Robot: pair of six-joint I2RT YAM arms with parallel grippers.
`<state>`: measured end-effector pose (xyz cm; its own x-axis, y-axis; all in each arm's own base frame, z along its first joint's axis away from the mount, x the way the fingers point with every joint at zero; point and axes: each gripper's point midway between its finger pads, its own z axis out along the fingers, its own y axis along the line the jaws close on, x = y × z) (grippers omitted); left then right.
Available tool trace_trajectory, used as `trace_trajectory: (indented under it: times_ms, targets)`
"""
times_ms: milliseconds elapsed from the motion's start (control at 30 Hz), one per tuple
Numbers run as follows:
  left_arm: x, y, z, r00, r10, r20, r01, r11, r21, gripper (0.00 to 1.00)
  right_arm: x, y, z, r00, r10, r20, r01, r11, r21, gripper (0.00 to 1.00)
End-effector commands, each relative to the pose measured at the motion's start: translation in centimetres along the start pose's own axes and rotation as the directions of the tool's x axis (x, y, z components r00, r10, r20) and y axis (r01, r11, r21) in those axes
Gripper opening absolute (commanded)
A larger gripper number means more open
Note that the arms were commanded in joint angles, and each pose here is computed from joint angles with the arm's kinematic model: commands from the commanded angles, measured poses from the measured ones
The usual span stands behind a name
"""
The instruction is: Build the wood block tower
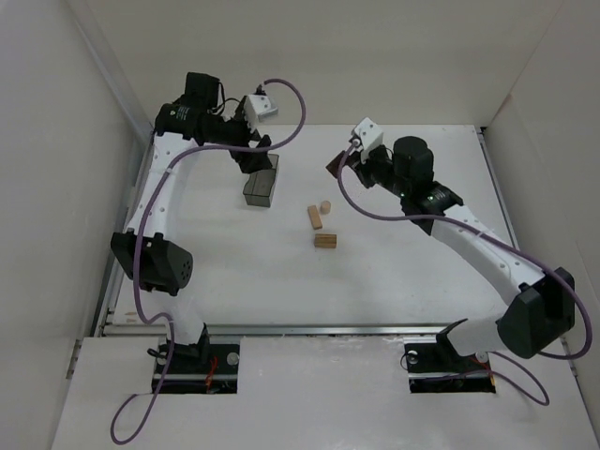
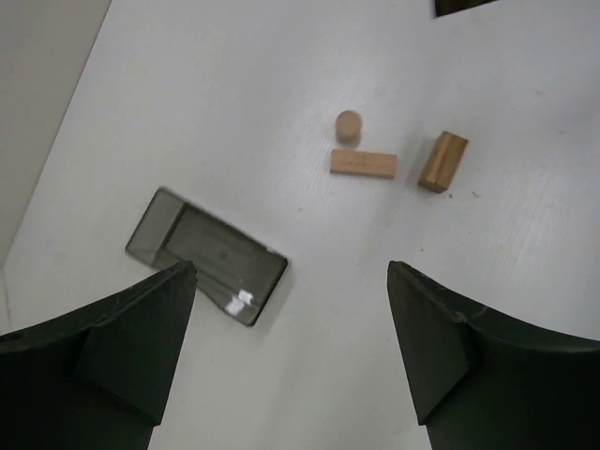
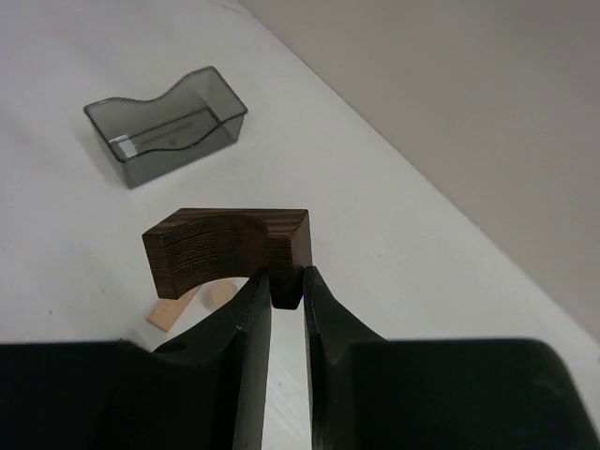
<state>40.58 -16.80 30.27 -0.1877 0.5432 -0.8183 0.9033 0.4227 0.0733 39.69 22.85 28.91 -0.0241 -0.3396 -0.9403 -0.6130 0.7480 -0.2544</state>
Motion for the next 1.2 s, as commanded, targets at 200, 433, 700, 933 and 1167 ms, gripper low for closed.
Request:
trace_trajectory:
  times_ms: [200,433,700,933,1167]
  targets:
    - [-5.4,-9.0,0.9,0.908,0.273,0.318,-0.374,0.872,0.316,0.81,-3.9,4.7,-1.4,0.845,-0.438,0.307,0.514,0.824,-0.24,0.02]
    - [-6.8,-13.5,2.6,0.915,0.208,0.346,-0.354,0.824,0.442,0.73,-5.1,7.7,-4.5,0.661,-0.562,0.497,0.724,0.652,-0.225,0.0]
    - [-7.5,-13.7,4.9,0.948,0.072,0.31,-0.228,0.835,0.502,0.66,-4.8,9.9,-4.9,0.634,-0.546,0.547,0.753,0.597,-0.277,0.0]
    - [-6.7,-15.5,5.7,0.962,0.034,0.269,-0.187,0.802,0.568,0.55,-4.3,10.8,-4.3,0.625,-0.548,0.556,0.764,0.576,-0.291,0.0]
    - [-4.3,-16.3,6.9,0.977,0.029,0.21,-0.155,0.774,0.614,0.51,-4.2,11.5,-4.1,0.626,-0.544,0.559,0.764,0.569,-0.303,0.0]
